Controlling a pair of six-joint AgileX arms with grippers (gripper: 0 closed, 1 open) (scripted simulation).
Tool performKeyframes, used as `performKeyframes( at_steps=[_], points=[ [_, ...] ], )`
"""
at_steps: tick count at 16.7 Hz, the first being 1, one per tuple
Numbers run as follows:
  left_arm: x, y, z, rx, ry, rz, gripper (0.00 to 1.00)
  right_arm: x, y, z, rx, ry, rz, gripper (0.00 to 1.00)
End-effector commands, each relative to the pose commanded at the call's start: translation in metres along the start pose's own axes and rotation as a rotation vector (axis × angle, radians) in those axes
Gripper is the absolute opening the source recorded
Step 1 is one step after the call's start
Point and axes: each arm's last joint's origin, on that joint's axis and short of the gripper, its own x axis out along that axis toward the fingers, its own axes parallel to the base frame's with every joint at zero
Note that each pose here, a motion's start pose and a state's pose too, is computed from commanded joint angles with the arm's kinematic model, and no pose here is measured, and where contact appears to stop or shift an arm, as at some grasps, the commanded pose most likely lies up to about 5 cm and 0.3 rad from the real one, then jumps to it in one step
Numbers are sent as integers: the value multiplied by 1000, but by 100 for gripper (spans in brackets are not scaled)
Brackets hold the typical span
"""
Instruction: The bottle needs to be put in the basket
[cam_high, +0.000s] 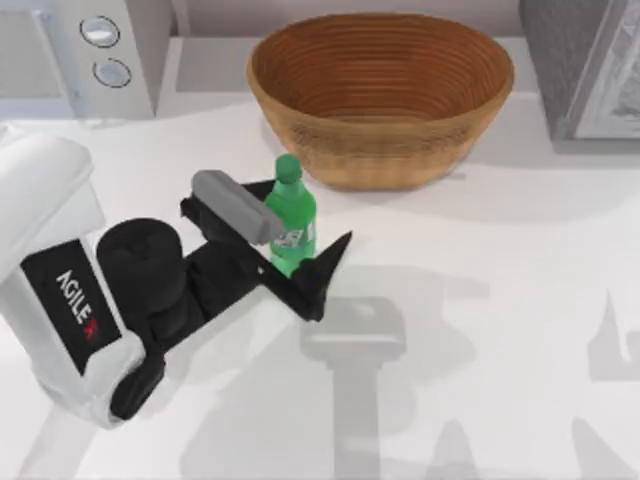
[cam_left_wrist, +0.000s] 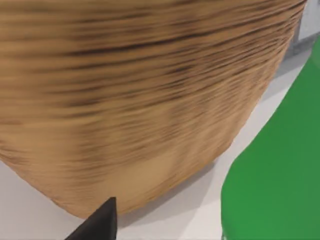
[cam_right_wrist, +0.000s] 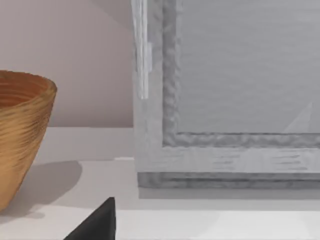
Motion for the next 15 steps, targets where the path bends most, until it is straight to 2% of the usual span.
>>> performKeyframes(
  at_steps=[12,15],
  points=[
    [0,0,0,0,0,0,2,0,0,0,0,0,0,100],
    [0,0,0,0,0,0,0,0,0,0,0,0,0,100]
  ],
)
